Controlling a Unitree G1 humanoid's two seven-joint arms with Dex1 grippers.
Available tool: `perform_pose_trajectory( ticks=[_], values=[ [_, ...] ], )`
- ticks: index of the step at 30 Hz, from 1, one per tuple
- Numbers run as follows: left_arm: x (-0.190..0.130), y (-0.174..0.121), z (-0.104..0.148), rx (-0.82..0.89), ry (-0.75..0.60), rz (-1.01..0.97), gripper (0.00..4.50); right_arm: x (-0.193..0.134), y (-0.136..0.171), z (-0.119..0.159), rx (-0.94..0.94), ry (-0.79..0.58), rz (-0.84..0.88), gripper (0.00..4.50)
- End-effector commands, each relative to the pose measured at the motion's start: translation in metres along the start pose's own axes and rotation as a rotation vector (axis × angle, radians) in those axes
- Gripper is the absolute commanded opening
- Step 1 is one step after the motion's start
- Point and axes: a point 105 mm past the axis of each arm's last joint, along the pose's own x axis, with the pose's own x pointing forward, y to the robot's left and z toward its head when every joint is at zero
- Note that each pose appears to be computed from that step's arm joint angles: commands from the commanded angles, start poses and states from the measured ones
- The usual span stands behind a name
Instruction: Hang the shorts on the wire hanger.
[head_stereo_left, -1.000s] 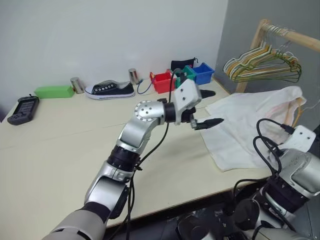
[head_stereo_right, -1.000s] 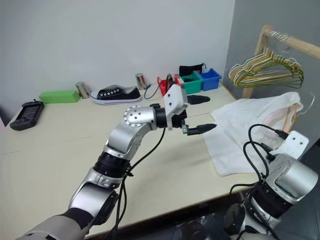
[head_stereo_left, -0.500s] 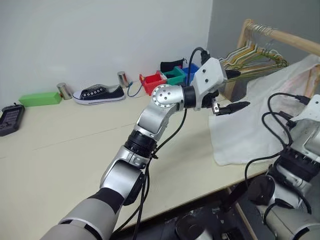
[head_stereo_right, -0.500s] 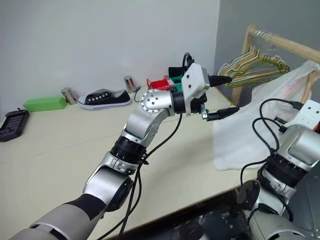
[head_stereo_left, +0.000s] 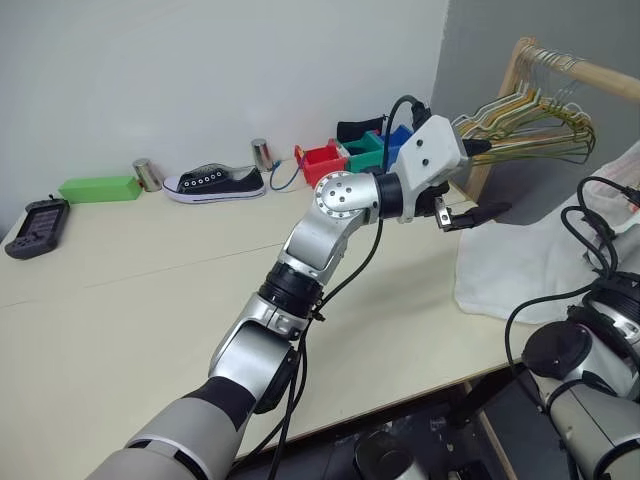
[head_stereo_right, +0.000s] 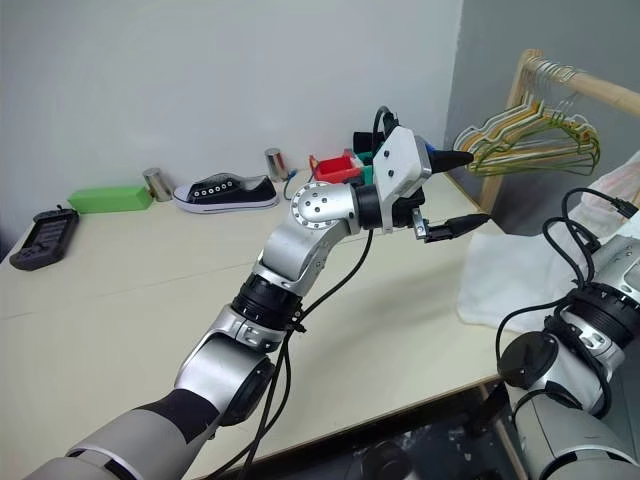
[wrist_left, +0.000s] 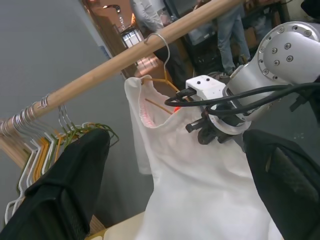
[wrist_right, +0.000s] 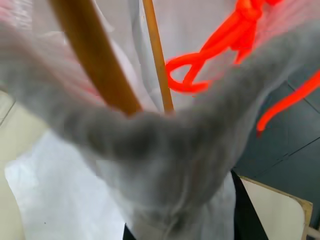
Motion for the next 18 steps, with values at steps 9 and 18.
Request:
perform_pose_trajectory(
  ticks=[9, 18],
  values=[
    [-0.001, -0.002, 0.014, 0.027, -0.029, 0.012, 4.50, -0.013, 0.012, 0.058, -0.185, -0.269, -0.028, 0.02],
    [-0.002, -0.002, 0.016, 0.028, -0.031, 0.021, 4.50, -0.015, 0.001, 0.062, 0.007, -0.229, -0.102, 0.02]
  ],
)
